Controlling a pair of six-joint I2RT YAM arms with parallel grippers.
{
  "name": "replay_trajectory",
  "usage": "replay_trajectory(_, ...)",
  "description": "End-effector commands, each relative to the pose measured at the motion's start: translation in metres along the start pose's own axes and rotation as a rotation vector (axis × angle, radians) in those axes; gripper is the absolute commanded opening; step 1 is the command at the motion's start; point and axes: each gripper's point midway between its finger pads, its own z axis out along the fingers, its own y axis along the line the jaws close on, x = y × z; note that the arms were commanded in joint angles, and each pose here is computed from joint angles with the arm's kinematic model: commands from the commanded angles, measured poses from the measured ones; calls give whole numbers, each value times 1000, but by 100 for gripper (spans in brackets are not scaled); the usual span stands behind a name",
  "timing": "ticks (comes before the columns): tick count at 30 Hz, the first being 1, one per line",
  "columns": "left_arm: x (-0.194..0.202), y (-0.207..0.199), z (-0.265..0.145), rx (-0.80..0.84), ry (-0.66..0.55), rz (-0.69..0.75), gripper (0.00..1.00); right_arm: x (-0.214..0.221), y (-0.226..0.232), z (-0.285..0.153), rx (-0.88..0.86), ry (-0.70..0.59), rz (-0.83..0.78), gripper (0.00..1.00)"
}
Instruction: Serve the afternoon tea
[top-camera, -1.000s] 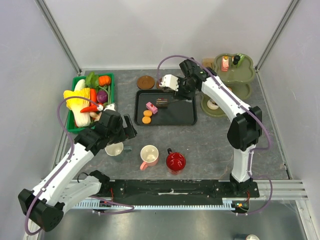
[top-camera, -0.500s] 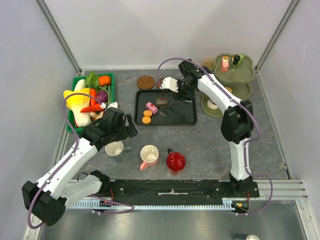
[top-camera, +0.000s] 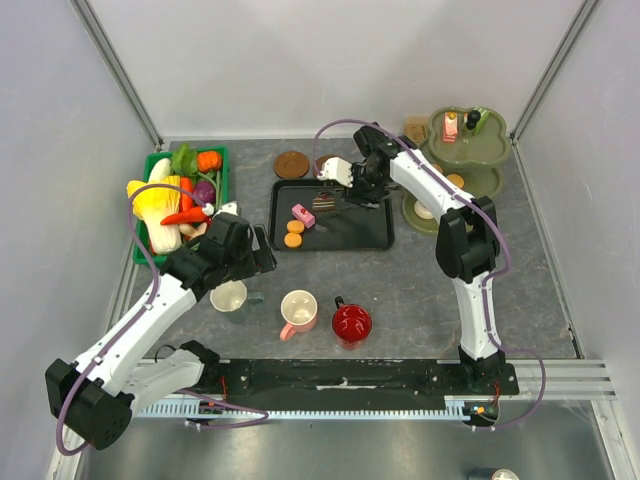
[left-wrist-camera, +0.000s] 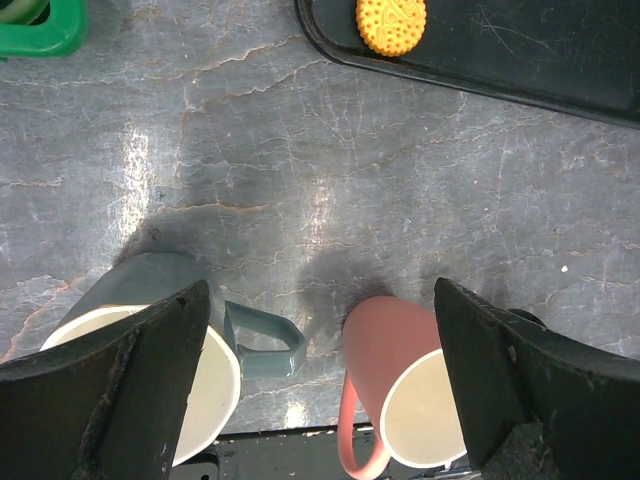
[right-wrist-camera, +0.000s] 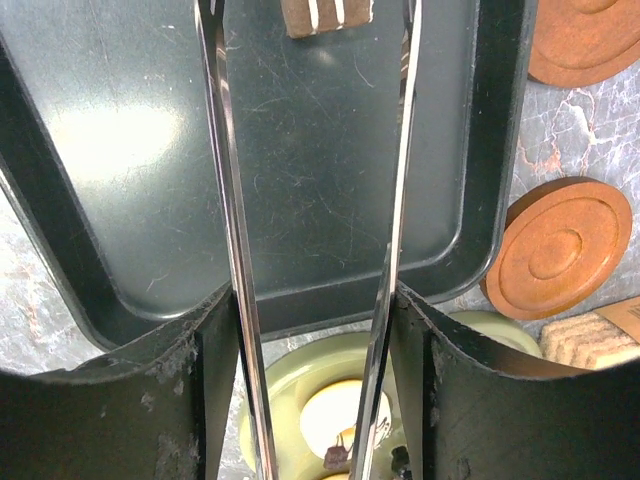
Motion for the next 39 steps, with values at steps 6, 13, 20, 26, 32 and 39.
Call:
replay_trajectory(6,-14,-12,-5,53,-42,14,99,-27,-23,-20,95,-92,50,57)
replay_trajectory(13,-11,-14,-10,79,-43,6,99,-40,-23,-43,127,-150,103,52)
replay_trajectory(20,-12,-13,-21,107,-63,3,99,-60,-24,-94,242,-275,258,48)
replay_trajectory(26,-14,-11,-35,113,-80,-3,99,-58,-13,-138,357,-372,590,45)
replay_trajectory(32,-15,-9,-45,125,-105,-3,99,-60,7,-206,465,-544,739,45)
replay_trajectory(39,-9,-4,-44,121,-93,-4,99,-12,8,-300,787,-609,1037,43)
